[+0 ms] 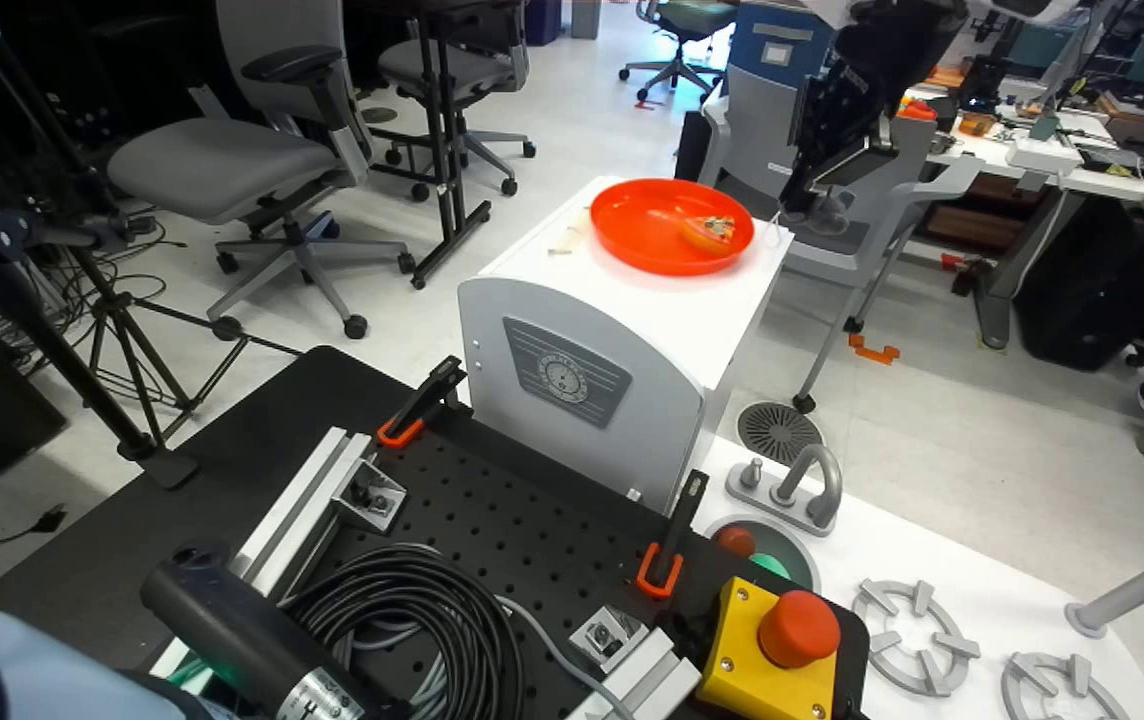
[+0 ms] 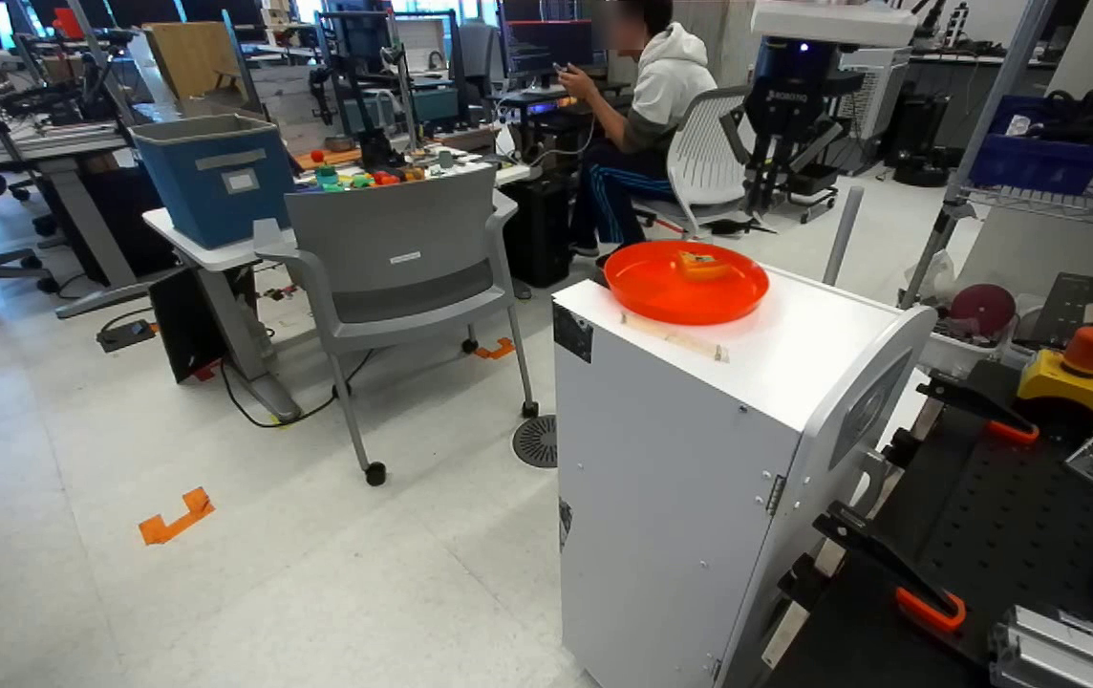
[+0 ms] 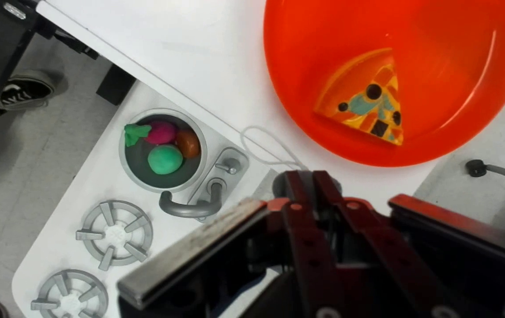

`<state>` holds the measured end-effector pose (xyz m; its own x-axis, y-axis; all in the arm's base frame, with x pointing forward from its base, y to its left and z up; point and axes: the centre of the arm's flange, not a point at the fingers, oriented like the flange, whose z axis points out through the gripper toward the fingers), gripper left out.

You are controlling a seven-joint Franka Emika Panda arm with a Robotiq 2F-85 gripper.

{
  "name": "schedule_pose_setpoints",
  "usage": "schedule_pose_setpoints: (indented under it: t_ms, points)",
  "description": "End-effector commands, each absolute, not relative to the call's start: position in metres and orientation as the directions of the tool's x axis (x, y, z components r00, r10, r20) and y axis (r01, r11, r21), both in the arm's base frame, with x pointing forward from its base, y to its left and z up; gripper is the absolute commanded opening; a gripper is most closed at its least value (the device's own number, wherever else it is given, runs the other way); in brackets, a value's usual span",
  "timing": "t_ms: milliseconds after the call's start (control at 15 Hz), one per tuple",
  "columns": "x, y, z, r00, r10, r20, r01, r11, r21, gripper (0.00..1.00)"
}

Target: Pick up the rat plush toy from the plate and put it on the counter

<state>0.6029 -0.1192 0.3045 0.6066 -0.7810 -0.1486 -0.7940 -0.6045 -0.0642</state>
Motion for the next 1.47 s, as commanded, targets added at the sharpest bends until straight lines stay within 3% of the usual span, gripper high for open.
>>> schedule_pose_setpoints:
  t_ms: [0,400,467,600,1067,1133,1400]
  points:
    - [0.584,-0.133,0.299,0.527,-0.832,-0.175,-0.85,-0.521,-0.08,0.03]
    - [0.576,-0.142,0.292,0.487,-0.852,-0.191,-0.872,-0.485,-0.064,0.03]
    - [0.575,-0.142,0.291,0.488,-0.851,-0.195,-0.872,-0.486,-0.062,0.36]
    - [0.574,-0.14,0.29,0.49,-0.85,-0.191,-0.87,-0.489,-0.06,0.42]
    - [0.573,-0.138,0.291,0.498,-0.847,-0.186,-0.866,-0.496,-0.063,0.94]
    - [0.573,-0.138,0.291,0.499,-0.846,-0.185,-0.866,-0.497,-0.063,0.99]
    - [0.572,-0.137,0.292,0.503,-0.845,-0.181,-0.864,-0.5,-0.066,1.0]
